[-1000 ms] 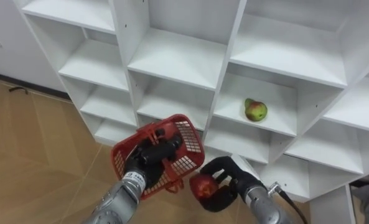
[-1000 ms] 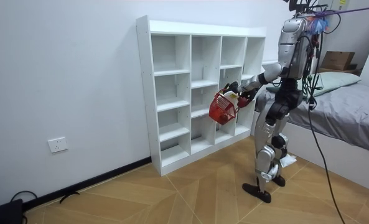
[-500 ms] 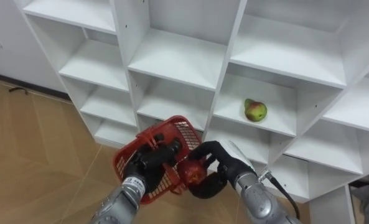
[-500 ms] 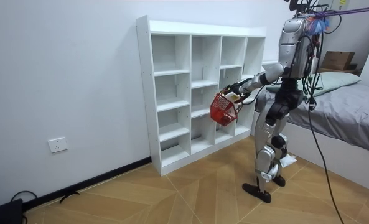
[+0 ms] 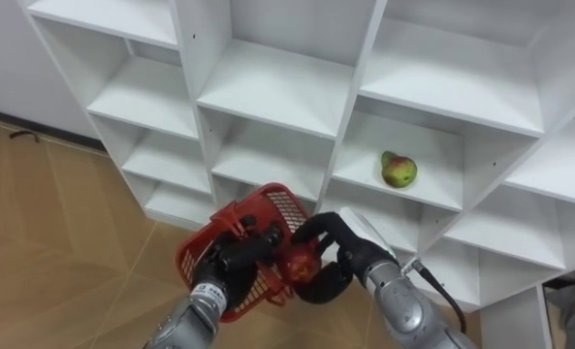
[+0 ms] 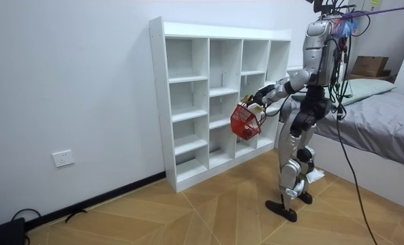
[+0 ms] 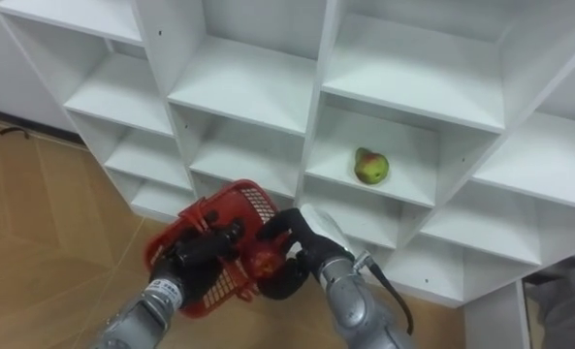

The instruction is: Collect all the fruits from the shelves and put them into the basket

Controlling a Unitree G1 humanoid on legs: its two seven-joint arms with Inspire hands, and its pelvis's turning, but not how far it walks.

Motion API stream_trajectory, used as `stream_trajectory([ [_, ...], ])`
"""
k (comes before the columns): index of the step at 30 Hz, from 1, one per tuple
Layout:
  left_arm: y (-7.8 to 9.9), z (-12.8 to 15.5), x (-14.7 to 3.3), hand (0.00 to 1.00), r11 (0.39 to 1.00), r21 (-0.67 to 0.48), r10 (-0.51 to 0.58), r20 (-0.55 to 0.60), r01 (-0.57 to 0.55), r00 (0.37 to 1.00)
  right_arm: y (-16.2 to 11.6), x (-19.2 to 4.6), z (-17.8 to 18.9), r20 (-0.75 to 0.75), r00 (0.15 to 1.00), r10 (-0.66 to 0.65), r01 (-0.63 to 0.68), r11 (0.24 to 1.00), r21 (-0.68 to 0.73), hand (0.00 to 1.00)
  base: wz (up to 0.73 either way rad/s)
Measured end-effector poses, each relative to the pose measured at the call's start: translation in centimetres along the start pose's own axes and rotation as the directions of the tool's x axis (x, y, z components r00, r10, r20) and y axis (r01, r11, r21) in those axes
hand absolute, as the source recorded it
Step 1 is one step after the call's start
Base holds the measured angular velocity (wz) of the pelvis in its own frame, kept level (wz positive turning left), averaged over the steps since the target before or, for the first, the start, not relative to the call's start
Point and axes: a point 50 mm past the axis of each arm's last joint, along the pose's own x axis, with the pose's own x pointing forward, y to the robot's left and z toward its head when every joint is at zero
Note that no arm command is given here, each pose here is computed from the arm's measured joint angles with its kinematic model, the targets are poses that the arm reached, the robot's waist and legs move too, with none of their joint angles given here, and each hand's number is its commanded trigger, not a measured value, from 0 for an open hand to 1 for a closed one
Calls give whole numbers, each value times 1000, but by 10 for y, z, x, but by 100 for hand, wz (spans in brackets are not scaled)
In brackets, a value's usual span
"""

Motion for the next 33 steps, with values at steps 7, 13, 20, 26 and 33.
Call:
stream_trajectory([
  [7,4,-5,-3,100,1000,-7,12,-10,-12,1000,-4,0,9,46,999,-18,17,1000,7,100,0],
  [13,6,-7,-5,100,1000,-7,7,-14,-7,1000,-4,1,10,46,999,-17,16,1000,8,100,0],
  [20,7,-8,-5,100,1000,9,8,-17,-8,1000,-3,1,8,40,999,-8,8,1000,7,55,0],
  [26,10,-10,-5,100,1000,9,20,-29,-20,999,-2,1,6,29,1000,-1,1,1000,9,0,0],
  [33,10,-11,-5,100,1000,10,21,-35,-21,999,-3,2,7,32,999,-3,3,1000,8,0,0],
])
